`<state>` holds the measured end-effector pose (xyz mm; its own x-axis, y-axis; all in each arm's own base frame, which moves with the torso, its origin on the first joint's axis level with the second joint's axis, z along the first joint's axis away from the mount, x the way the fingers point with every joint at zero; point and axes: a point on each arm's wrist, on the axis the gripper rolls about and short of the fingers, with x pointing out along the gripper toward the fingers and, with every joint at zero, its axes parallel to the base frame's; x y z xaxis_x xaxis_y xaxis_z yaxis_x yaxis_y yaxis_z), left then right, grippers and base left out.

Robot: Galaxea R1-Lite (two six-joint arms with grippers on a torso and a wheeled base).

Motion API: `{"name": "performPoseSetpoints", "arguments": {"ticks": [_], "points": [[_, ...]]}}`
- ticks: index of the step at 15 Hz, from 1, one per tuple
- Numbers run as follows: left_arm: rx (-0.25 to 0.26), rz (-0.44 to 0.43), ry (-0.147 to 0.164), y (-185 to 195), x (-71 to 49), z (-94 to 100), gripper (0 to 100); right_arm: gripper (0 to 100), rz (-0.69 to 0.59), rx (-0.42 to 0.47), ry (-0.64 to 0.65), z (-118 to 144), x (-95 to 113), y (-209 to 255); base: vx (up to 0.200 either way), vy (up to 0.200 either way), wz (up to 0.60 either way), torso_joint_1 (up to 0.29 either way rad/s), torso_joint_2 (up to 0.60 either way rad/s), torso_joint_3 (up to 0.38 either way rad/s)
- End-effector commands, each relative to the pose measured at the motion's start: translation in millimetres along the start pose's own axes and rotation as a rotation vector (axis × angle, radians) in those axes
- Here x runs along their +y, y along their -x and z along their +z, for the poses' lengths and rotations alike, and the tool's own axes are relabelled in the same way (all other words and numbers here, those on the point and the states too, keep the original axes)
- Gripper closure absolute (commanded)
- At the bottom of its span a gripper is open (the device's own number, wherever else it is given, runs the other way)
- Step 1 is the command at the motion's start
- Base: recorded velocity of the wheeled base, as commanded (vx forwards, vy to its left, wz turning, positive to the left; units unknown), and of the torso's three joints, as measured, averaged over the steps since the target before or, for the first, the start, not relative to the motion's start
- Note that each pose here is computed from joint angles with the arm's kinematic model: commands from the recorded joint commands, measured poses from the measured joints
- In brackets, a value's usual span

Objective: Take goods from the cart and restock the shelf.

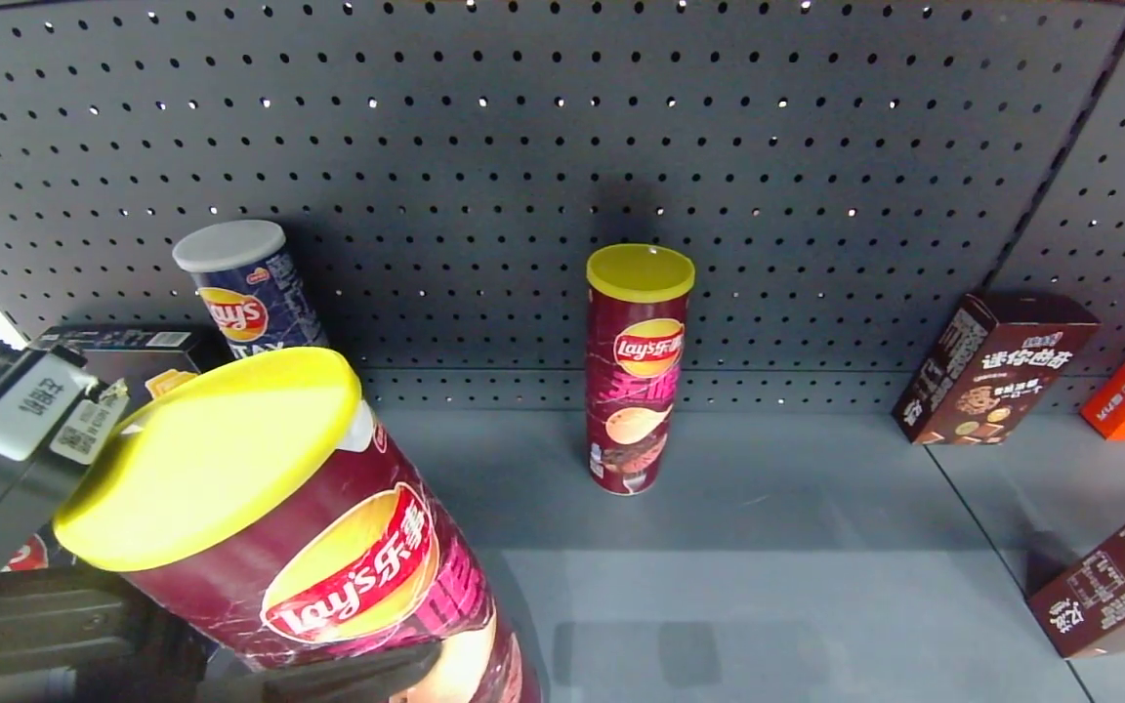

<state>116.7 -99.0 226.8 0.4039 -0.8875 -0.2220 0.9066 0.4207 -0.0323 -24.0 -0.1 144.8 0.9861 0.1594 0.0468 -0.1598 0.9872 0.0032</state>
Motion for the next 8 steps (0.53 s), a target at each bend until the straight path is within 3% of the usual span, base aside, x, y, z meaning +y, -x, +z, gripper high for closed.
{"name": "performPoseSetpoints", "arguments": {"ticks": [1,2,3,8], "points": [[0.002,0.005,0.003,0.1,0.8,-0.7,100,0,0.177,0.039,0.001,63.7,-0.2,-29.2,0.0,0.0,0.0,0.0,0.0,0.0],[0.002,0.005,0.003,0.1,0.8,-0.7,100,0,0.177,0.039,0.001,63.7,-0.2,-29.2,0.0,0.0,0.0,0.0,0.0,0.0],[0.003,0.006,0.004,0.0,1.4,-0.9,100,0,0.291,0.059,0.02,87.1,2.8,-47.8,0.0,0.0,0.0,0.0,0.0,0.0],[0.0,0.007,0.002,0.0,1.4,0.0,100,0,0.439,0.156,0.132,114.7,17.4,-110.9,0.0,0.0,0.0,0.0,0.0,0.0]]}}
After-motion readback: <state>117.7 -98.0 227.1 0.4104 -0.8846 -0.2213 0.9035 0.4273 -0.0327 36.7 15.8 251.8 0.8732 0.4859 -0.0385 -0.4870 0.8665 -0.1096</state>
